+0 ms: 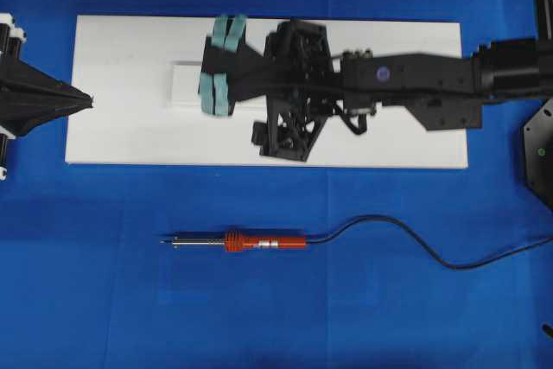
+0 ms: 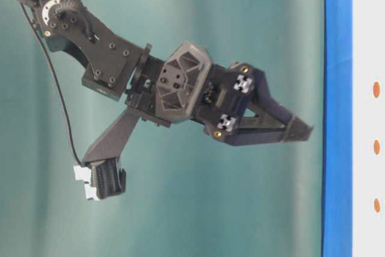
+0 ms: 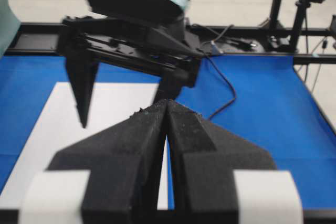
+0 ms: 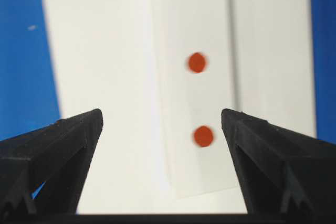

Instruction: Touch the tip of the soldering iron to the mark.

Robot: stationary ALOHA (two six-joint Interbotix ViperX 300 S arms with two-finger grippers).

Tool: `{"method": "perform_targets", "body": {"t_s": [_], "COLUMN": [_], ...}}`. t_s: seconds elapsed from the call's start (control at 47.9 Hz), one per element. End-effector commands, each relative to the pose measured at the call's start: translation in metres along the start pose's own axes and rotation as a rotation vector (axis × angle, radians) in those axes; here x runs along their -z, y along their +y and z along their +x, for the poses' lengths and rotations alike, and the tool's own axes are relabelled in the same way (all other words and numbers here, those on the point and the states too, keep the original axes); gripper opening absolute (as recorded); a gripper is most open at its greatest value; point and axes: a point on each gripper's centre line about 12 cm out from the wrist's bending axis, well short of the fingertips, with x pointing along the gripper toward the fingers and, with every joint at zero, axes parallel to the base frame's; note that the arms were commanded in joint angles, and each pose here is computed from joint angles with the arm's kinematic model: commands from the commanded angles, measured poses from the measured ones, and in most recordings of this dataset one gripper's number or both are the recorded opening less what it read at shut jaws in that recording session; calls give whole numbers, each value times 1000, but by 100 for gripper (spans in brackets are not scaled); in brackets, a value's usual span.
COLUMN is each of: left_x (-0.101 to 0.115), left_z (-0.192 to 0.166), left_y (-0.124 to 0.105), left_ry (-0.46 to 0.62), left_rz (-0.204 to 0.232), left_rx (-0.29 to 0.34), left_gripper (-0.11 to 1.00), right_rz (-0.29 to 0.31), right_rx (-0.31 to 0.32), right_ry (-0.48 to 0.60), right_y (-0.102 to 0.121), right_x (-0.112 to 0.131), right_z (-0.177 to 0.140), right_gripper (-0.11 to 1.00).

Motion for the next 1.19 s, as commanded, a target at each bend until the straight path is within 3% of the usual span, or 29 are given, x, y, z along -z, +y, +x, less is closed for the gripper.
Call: {"method": "perform_targets", "body": {"t_s": [0.0,0.146,0.376,0.899,1.17], "left_x": [-5,-5,-4,-4,-4], "left_z": [2,1,1,1,1], "left_y": [0,-1,-1,0,-1], "left_ry": [-17,-15,-12,-14,-14], "left_rz": [0,0,0,0,1], "left_rx": [2,4,4,2,4], "left_gripper": [0,0,0,0,0], "right_rz": [10,11,21,65,76], "right_rx": [-12,-17,-44,-127,-161], "right_ry": [-55,-81,-172,-480,-600], "right_y": [-3,-7,-22,-65,-75], "right_x": [-9,-6,21,139,193], "right_z": [-21,-38,-83,-178,-188], "right_gripper": [85,85,85,83,83]}}
